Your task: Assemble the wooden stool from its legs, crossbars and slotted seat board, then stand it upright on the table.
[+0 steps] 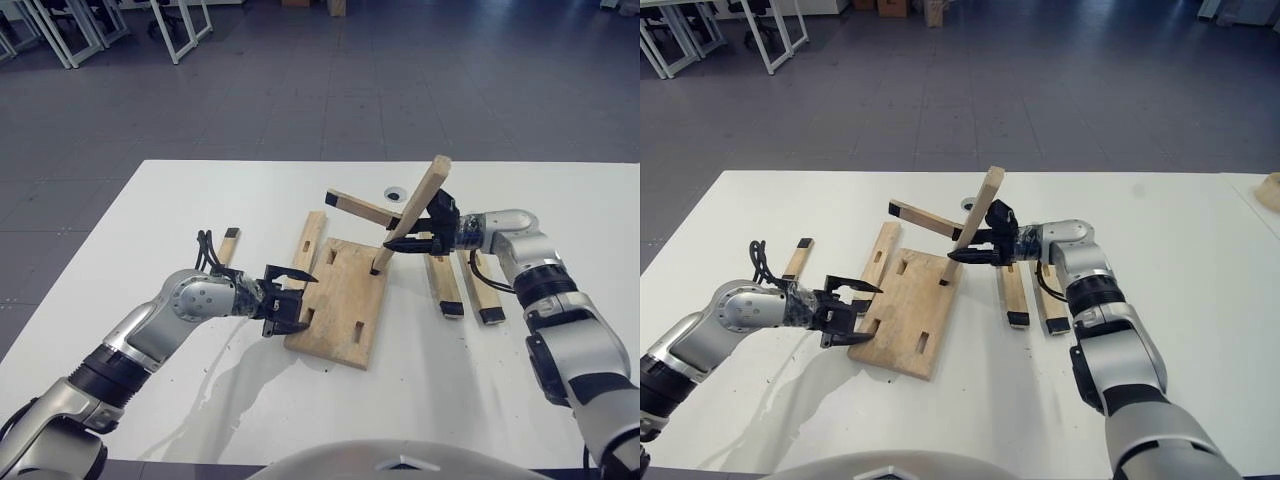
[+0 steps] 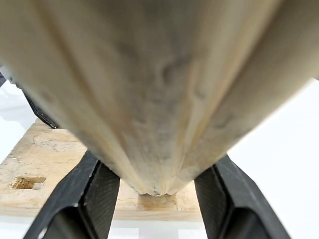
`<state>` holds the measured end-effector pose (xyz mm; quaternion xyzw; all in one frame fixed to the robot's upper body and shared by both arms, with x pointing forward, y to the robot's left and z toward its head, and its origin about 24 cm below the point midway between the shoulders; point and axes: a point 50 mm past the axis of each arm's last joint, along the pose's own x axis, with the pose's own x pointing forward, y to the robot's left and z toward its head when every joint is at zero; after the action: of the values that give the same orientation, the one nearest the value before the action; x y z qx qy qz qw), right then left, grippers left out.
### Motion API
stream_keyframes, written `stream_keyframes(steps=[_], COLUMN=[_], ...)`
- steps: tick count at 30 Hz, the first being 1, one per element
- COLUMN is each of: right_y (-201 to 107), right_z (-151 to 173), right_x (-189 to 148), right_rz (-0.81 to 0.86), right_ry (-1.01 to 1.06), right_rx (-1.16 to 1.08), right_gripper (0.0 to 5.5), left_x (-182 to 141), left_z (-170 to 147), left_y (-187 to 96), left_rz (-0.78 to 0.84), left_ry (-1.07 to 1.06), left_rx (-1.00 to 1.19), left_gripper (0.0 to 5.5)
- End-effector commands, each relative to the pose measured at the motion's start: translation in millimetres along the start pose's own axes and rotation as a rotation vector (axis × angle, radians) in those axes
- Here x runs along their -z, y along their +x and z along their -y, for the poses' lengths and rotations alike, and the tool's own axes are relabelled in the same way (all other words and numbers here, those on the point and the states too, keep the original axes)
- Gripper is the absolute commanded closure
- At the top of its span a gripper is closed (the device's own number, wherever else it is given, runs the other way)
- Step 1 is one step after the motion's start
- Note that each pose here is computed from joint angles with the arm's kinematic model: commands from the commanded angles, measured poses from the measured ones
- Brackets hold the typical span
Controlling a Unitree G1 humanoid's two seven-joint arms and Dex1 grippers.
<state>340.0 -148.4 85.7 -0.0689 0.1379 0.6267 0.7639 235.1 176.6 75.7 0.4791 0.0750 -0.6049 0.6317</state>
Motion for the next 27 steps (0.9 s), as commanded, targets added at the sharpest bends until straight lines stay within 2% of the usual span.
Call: stream_keyframes(steps=[1, 5, 11, 16, 20, 27], right_y=[3, 2, 3, -7, 1, -2], right_z=[-39, -22, -28, -40, -45, -13], right_x=[107, 105, 108, 120, 103, 76], right_rz=[-0.534, -0.663, -0.777, -0.715, -0.614, -0.503], right_ry=[0.247, 0.373, 0.322, 0.325, 0.295, 0.327], right_rx=[0.039, 0.202, 0.064, 0.047, -0.004, 0.138], right_gripper=[3.48, 3.48, 3.48, 3.48, 3.48, 3.48], left_x=[15, 11, 9, 8, 7, 5], left_z=[35, 34, 29, 32, 31, 28], left_y=[14, 16, 19, 20, 22, 24], left_rz=[-0.093, -0.078, -0.071, -0.065, -0.067, -0.063], left_ry=[-0.107, -0.135, -0.145, -0.165, -0.178, -0.179], left_rx=[0.147, 0.123, 0.103, 0.092, 0.078, 0.071], left_gripper=[1.1, 1.1, 1.1, 1.1, 1.1, 1.1])
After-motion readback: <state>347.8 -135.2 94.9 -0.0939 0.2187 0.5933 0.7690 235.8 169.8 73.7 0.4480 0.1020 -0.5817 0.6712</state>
